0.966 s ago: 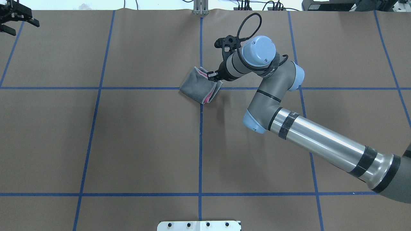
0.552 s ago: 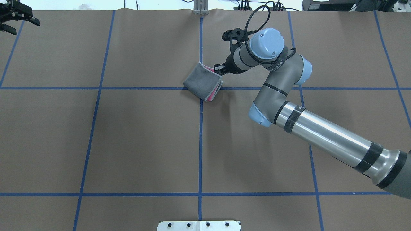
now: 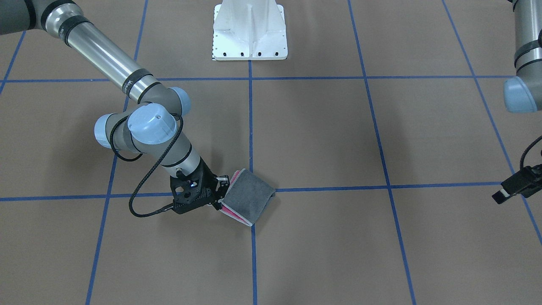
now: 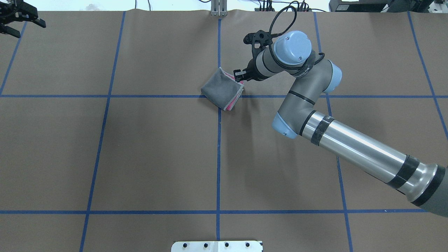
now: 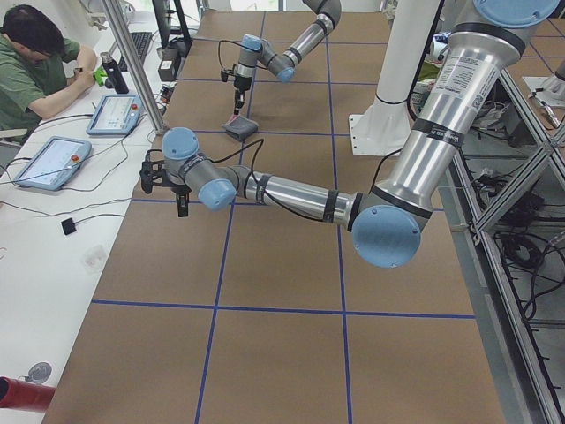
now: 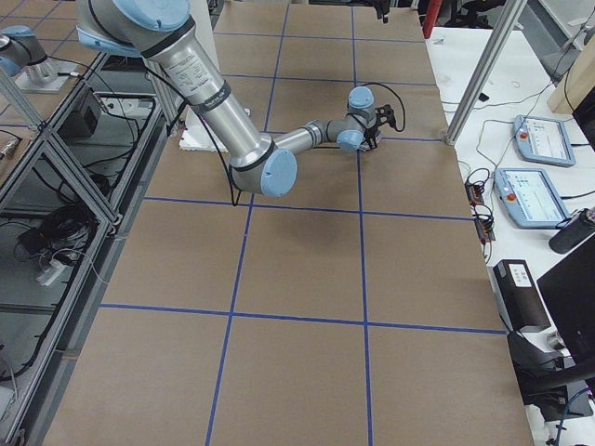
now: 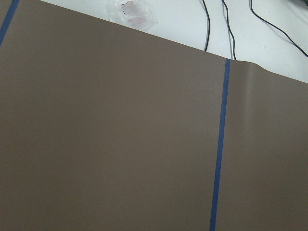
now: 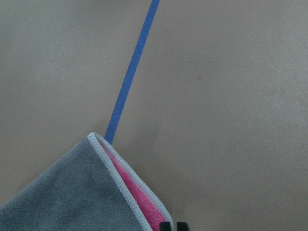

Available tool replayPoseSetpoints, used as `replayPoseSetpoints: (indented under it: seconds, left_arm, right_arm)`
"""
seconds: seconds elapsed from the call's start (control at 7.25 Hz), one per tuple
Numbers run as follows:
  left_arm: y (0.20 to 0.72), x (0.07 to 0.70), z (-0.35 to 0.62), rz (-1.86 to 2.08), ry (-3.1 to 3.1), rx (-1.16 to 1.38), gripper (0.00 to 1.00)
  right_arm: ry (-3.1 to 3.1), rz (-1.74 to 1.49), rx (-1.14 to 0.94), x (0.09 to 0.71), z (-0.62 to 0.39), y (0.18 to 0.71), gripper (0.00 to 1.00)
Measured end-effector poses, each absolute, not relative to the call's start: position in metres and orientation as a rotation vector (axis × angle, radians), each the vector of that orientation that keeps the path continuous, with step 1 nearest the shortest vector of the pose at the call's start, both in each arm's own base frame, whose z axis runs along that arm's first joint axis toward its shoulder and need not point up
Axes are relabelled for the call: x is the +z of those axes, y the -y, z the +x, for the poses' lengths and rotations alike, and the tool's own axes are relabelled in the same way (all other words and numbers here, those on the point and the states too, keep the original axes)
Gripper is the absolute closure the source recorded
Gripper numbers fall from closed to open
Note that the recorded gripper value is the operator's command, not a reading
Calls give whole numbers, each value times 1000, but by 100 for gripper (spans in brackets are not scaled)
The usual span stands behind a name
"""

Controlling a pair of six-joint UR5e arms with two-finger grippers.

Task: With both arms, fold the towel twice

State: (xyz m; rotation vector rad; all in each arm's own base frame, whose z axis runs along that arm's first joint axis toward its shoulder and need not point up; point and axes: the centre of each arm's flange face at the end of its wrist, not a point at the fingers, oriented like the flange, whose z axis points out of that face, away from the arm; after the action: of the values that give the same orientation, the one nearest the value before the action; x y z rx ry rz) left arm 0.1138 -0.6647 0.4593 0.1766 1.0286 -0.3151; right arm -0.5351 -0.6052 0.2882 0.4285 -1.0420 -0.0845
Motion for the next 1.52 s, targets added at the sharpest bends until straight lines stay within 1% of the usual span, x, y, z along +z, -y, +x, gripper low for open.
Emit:
replayPoseSetpoints:
  seconds: [0.28,0.41,0.55,1.52]
  left_arm:
    - [664,459,116,174,-1029,-314,0]
    - [664,459,116,174,-1029,-314,0]
    - [664,459,117,174,-1030,-313,0]
    - [667,452,118,180,-1034,-309,0]
  right_arm:
    - [1072,427,-69,269,-535,604,1]
    - [1093,419,-45,255,-536,604,23]
    - [1109,409,-27,245,-539,601,99]
    - [1128,393,-59,223,-585,565,100]
